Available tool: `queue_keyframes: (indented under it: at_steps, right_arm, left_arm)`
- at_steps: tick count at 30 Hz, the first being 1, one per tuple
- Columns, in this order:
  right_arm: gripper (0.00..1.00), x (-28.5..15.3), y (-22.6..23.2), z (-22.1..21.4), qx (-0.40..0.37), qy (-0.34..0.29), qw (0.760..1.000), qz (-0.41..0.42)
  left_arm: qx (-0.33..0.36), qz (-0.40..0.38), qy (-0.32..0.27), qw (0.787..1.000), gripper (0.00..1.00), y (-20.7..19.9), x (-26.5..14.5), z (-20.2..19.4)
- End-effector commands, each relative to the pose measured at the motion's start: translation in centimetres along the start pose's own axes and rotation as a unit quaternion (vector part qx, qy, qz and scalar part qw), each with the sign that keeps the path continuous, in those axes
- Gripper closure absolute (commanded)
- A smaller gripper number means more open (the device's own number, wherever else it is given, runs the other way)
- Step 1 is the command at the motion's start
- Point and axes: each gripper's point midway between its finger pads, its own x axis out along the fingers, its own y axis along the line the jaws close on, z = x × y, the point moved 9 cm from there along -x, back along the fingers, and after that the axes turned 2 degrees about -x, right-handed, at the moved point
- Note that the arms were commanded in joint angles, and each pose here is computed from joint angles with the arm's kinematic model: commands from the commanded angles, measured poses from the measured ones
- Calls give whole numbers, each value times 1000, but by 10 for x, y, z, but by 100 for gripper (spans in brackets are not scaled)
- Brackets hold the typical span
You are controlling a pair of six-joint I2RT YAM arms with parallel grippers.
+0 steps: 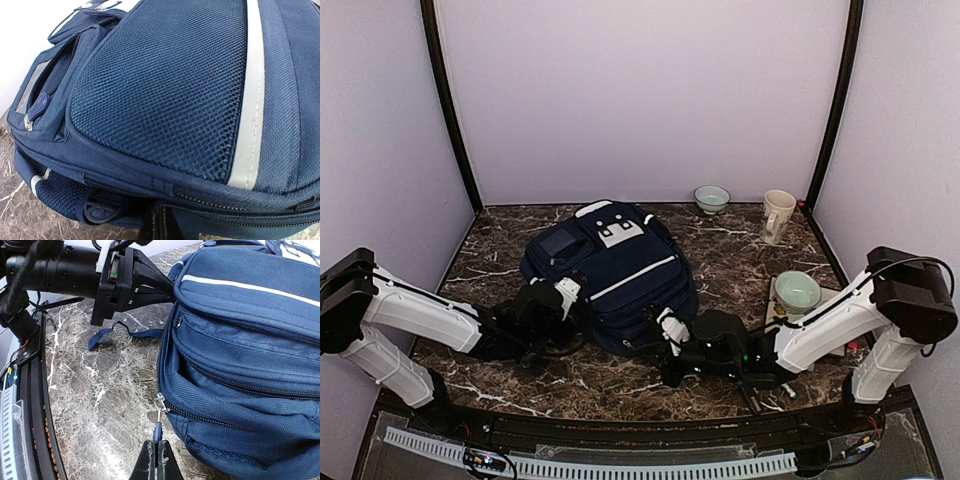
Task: Pack the student bag
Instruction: Zip the student bag into the largest pocket of the bag.
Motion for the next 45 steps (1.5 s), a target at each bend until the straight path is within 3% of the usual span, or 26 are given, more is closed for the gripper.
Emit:
queue_keyframes:
  at_steps: [1, 4, 6, 10, 12, 17, 31, 39, 41, 45]
  right_arm:
    - [100, 3, 10, -10, -1, 10, 1000, 10]
    - [100, 2, -1, -13, 4, 15, 1000, -20]
    - [100, 2, -7, -16, 11, 17, 999, -27]
    - [100, 2, -13, -17, 21, 14, 999, -41]
    - [100, 0, -16, -18, 27, 8, 999, -45]
    - [100, -2, -19, -21, 34, 6, 998, -45]
    - [100, -7, -22, -23, 38, 1, 998, -51]
    - [100, -15, -23, -21, 43, -8, 998, -55]
    - [100, -17, -24, -21, 44, -8, 997, -60]
    - [100, -22, -31, -21, 52, -8, 995, -89]
  left_arm:
    - [-28, -11, -57, 998, 100, 8, -4, 18]
    - [-14, -68, -74, 995, 98, 0, -18, 15]
    - [7, -83, -98, 992, 85, -8, -32, 16]
    - [34, -98, -123, 987, 49, -18, -51, 20]
    - [46, -124, -123, 984, 37, -23, -57, 20]
    - [74, -160, -135, 975, 28, -35, -66, 20]
    - [155, -283, -131, 937, 30, -75, -58, 14]
    - [192, -242, -114, 944, 33, -88, -32, 14]
    - [197, -233, -114, 946, 41, -90, -27, 13]
    - [195, -224, -124, 947, 81, -89, -27, 13]
